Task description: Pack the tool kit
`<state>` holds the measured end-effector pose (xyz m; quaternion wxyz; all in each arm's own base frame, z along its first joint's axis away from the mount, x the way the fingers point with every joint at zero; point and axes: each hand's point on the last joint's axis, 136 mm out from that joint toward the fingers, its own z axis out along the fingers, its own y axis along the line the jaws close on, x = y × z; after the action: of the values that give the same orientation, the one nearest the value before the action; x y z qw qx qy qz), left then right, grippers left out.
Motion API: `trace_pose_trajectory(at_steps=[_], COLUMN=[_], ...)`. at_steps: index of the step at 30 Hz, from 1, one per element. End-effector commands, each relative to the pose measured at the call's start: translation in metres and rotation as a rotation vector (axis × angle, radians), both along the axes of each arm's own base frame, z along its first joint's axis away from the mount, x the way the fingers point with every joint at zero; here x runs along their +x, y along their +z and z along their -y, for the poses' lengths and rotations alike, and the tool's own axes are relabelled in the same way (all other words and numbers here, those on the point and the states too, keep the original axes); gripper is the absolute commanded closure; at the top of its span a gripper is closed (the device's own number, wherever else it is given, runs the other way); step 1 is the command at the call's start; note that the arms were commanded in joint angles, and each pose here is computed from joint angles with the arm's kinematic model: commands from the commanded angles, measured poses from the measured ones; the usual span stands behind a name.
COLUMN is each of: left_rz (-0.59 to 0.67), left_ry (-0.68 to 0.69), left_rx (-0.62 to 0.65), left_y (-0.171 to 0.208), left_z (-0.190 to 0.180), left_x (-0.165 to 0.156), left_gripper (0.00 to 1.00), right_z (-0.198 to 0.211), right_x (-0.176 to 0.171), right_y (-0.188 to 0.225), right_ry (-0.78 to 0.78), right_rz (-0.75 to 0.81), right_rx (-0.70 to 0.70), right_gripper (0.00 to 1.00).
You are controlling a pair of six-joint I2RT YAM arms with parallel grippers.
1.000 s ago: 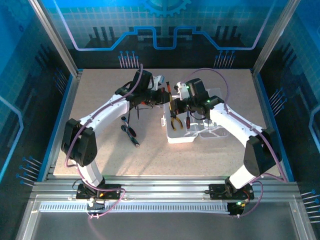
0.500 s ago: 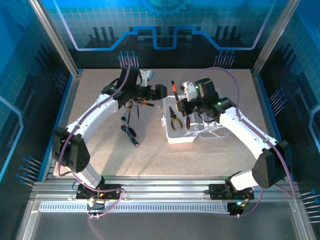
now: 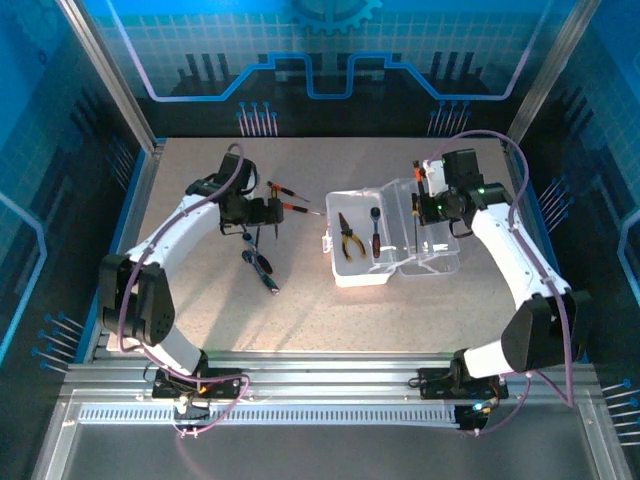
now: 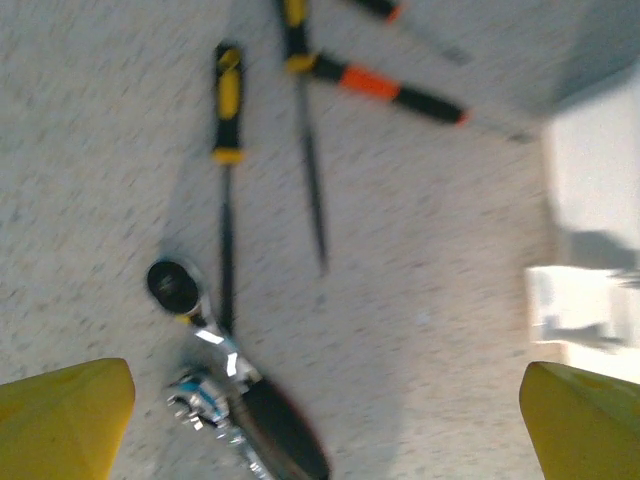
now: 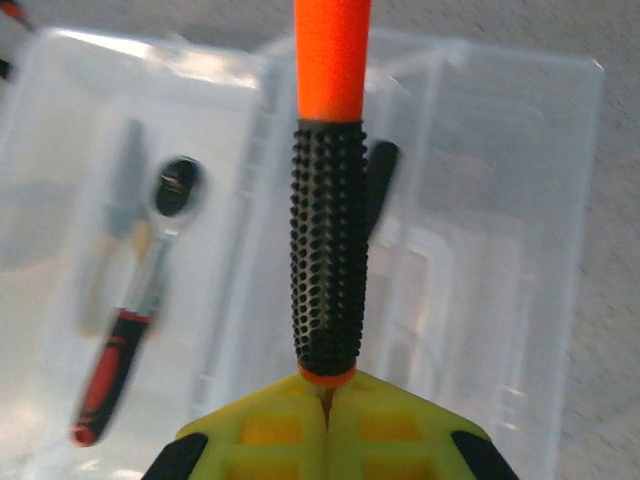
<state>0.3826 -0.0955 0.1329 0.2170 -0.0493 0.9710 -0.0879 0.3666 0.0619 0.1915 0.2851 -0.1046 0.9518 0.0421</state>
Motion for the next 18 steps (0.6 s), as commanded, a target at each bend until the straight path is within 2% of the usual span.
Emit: trace_pose_trajectory(at_steps=[1,7,18], left_rz=[-0.046,-0.079,-0.089], left_ry=[0.007,0.005,-0.001], left_rx=[0.092,0.092,0.08], left_y=[-0.018,-0.034,-0.041], left_z=[-0.018,-0.017,-0.014], left_x=[-0.008,-0.004,-0.001], left_gripper=[0.01,0.01,0.01], right_z=[0.035,0.049,0.028], right_x=[-0.007,-0.011,-0.013], right_y=[-0.008,-0.033,-0.059], right_ry=[-0.072,-0.103,-0.05], right_rz=[-0.077,-0.17,-0.236], right_rx=[-0.148,-0.225,-0.181], right_gripper=[1.0,1.0,1.0])
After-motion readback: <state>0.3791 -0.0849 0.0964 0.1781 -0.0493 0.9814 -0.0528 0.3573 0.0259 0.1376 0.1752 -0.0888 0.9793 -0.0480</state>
